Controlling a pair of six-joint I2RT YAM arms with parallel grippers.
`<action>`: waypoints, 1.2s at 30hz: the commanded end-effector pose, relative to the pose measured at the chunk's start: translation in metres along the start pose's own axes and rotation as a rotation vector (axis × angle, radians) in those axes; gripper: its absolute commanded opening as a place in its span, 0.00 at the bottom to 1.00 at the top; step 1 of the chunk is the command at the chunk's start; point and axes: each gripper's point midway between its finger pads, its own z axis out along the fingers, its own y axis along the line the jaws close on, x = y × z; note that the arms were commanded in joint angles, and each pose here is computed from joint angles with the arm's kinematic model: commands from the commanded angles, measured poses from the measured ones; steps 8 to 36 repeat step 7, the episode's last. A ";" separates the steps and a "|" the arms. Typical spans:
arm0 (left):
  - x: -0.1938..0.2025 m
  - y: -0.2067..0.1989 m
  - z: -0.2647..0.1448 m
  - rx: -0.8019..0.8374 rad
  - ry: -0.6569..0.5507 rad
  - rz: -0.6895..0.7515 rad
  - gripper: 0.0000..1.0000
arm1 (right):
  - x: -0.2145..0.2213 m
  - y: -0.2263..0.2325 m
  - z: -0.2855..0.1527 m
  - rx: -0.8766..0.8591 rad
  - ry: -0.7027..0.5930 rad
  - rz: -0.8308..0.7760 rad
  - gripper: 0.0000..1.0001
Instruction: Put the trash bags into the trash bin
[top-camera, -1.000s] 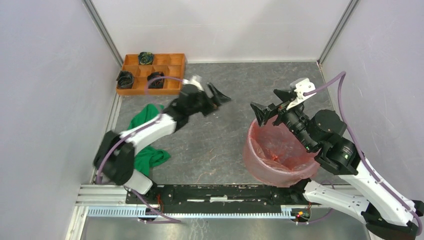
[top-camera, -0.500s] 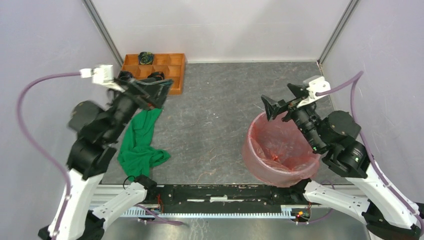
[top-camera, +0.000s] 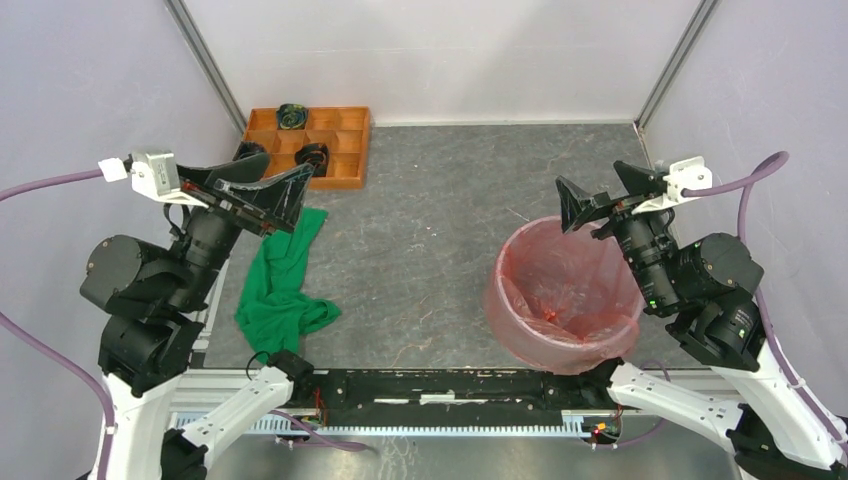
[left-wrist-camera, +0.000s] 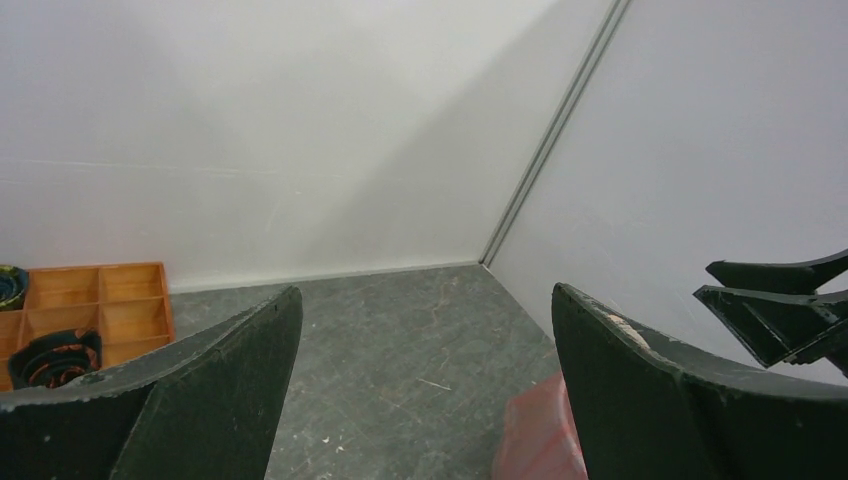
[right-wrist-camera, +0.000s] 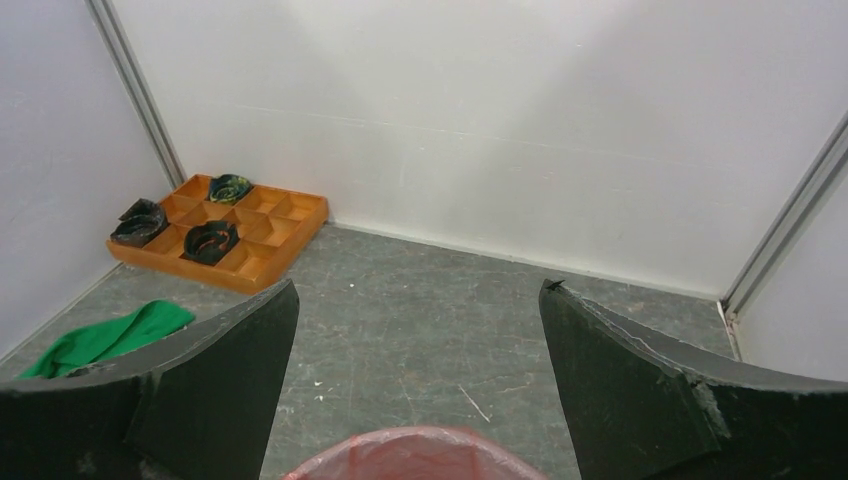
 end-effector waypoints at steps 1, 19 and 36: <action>0.006 0.008 0.007 -0.023 0.008 0.056 1.00 | -0.016 -0.010 -0.003 0.042 -0.052 0.029 0.98; 0.010 0.006 0.010 -0.016 0.016 0.039 1.00 | -0.004 -0.008 0.001 0.049 -0.024 0.023 0.98; 0.010 0.006 0.010 -0.016 0.016 0.039 1.00 | -0.004 -0.008 0.001 0.049 -0.024 0.023 0.98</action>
